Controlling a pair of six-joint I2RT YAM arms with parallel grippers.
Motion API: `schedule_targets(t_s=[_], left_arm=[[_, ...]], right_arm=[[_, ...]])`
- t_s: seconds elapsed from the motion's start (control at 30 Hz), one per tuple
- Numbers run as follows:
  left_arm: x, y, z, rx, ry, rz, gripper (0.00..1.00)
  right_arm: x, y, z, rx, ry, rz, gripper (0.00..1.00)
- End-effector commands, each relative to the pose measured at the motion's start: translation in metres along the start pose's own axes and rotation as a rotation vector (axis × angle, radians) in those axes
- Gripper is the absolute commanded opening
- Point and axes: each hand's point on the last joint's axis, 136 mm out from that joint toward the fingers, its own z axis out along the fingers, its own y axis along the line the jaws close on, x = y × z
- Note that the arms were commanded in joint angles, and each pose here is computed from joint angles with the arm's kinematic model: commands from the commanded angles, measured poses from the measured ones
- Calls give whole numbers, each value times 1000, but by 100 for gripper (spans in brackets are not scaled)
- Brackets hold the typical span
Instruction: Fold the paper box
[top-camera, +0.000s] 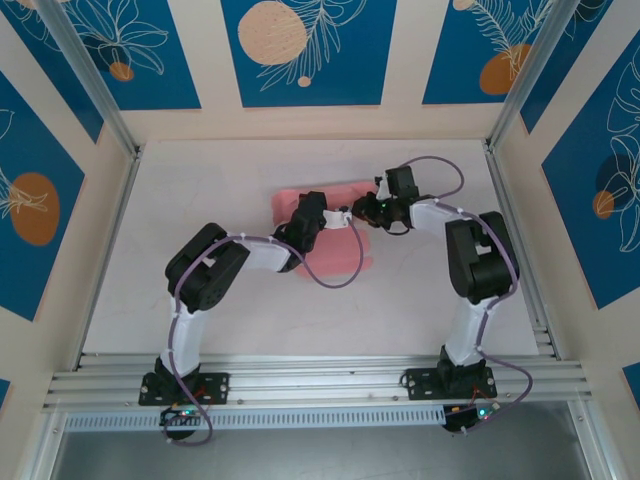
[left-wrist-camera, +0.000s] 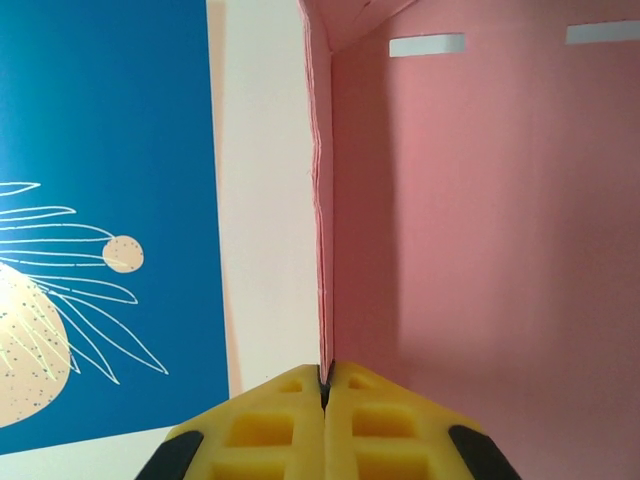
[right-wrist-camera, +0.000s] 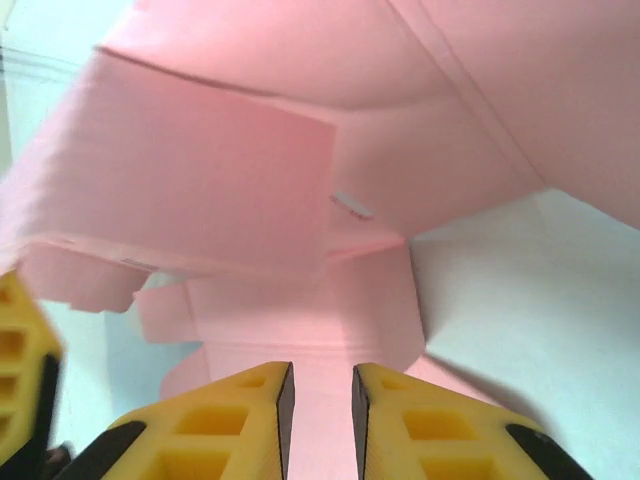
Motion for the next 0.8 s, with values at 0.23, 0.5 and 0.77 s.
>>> schedule_targets(t_s=[0.23,0.5,0.77], left_arm=[[2,-9,4,-25,-8,15,0],[2,-12,7,-32,-13,27,0],[0,-12,7,-34,-21,41,0]], right_arm=[[-28,18,-92,12,-136,-118,33],[-92,-27,-75,-37,-120,19,31],[-114,-46,-2,-166,7,104,30]])
